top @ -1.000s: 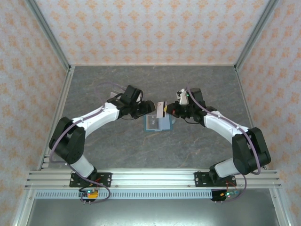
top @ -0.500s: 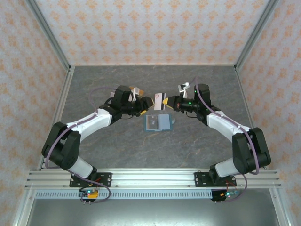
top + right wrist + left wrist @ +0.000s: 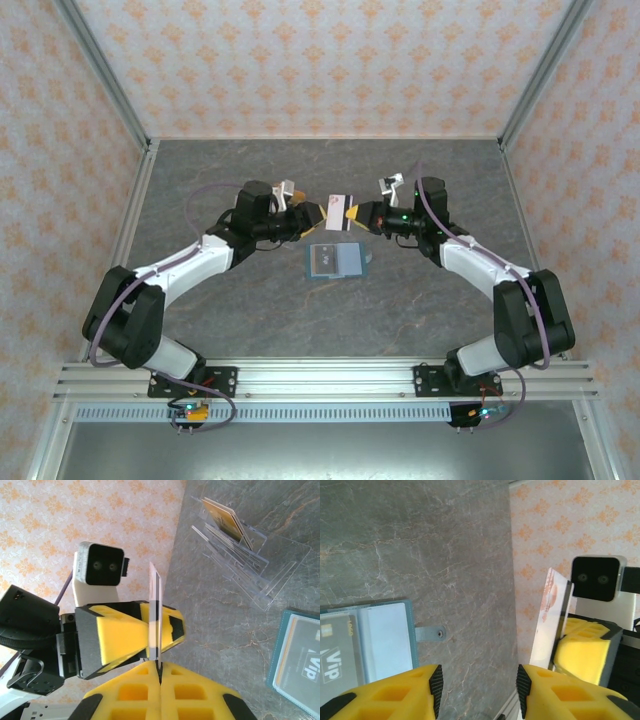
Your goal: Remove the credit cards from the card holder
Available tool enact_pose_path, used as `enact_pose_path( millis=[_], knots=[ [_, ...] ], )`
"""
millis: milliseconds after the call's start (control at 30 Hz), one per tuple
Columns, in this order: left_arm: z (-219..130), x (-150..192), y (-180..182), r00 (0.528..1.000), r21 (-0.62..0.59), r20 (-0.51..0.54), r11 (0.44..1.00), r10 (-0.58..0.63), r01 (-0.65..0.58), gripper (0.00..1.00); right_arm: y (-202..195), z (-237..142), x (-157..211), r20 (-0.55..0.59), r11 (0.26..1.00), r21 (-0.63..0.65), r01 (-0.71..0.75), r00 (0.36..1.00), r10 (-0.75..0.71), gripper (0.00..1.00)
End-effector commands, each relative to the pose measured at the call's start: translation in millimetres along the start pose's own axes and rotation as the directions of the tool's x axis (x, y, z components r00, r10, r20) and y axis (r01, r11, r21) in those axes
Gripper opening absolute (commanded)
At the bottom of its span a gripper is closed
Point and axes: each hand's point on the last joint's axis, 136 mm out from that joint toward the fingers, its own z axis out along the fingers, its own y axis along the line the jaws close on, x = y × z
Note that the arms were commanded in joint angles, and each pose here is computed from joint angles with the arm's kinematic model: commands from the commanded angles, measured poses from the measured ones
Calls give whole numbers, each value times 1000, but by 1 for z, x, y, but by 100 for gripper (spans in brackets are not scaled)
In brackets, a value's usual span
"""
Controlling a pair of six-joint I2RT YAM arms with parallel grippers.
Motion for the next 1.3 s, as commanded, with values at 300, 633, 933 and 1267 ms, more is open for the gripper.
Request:
enact_pose_path(
  millis=[300,633,933,1267],
  knots=[
    [-7,-4,-14,998,26,22,998,62,-62,58,4,8,7,-62,999,-37,-4,998,2,0],
    [13,0,-23,999,134,-41,991,23,-17,55,12,9,10,-88,996,-87,-13,996,5,0],
    [15,-2,-17,999,129,-39,992,22,-16,27,4,11,12,-89,998,-65,-23,996,18,0],
    [15,-4,-3,1000,82,-31,997,2,0,0,-19,9,14,-82,997,68,-33,996,38,21]
  ],
)
